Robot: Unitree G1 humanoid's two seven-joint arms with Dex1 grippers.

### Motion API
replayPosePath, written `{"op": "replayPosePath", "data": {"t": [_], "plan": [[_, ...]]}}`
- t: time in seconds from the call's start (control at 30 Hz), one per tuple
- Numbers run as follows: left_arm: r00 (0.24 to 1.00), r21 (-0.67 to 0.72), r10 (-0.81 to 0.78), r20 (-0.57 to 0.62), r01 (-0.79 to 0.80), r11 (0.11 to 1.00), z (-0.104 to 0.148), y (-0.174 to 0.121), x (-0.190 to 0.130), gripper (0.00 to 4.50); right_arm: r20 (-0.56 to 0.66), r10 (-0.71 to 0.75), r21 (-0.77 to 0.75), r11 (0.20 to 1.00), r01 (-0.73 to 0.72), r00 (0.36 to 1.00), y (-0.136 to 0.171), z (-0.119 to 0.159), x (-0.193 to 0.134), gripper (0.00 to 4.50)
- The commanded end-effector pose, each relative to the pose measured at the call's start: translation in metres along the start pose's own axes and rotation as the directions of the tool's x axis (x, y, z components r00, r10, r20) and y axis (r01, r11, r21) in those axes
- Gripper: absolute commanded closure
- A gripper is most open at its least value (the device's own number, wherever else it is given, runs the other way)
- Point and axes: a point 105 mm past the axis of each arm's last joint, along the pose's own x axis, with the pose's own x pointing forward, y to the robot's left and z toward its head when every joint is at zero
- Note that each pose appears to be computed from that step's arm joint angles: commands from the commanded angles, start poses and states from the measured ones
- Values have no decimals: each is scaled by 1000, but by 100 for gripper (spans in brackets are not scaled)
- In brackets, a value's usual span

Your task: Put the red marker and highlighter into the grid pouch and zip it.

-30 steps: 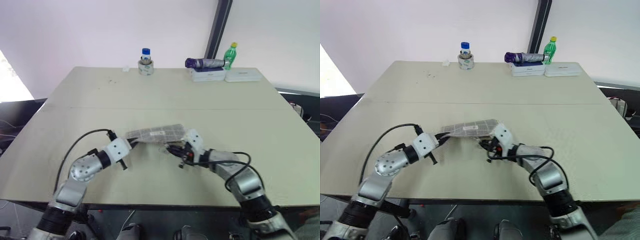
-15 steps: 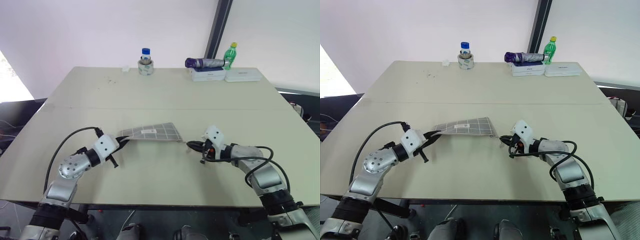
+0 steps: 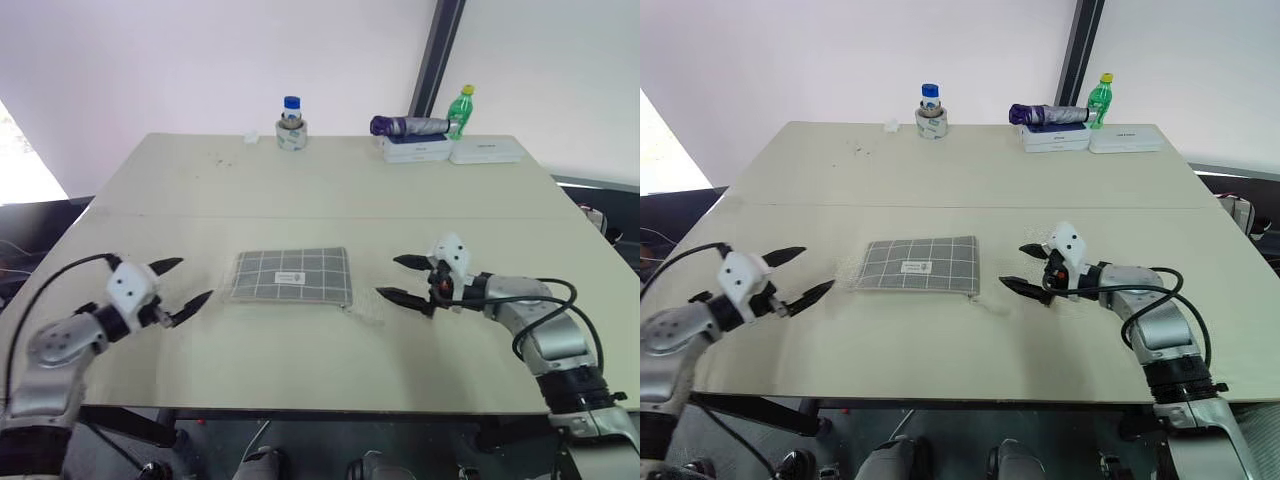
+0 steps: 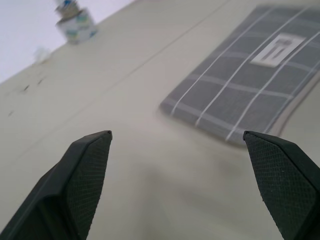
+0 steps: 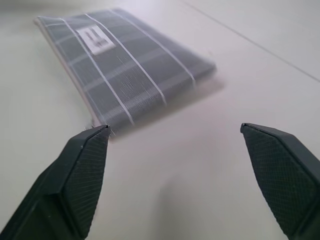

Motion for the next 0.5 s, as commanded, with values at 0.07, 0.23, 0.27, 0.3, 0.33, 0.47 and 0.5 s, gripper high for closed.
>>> {"op": "replayPosePath", "data": {"t": [0.07, 0.23, 0.27, 0.3, 0.33, 0.47, 0.5], "plan": [[999, -85, 52, -12, -53, 995, 3, 3, -27, 0, -8, -26, -112, 993, 25, 1000, -15, 9, -23, 6], [993, -128, 101, -66, -109, 986, -5, 4, -54, 0, -8, -61, -117, 991, 60, 998, -25, 5, -43, 6], [990, -126, 123, -67, -131, 983, -5, 8, -59, 0, -4, -75, -115, 991, 74, 997, -28, 3, -48, 6], [988, -123, 139, -66, -146, 982, -4, 11, -63, 0, -4, -97, -104, 990, 96, 995, -32, 1, -53, 6], [986, -114, 155, -64, -161, 980, -3, 14, -66, 0, -4, -119, -104, 988, 118, 993, -36, -3, -57, 6], [982, -88, 164, -95, -173, 981, -10, 16, -71, 0, -17, -164, -90, 983, 162, 986, -43, -18, -62, 6], [977, -77, 186, -104, -195, 978, -12, 19, -72, 0, -2, -167, -80, 983, 166, 986, -43, -17, -60, 6]]}}
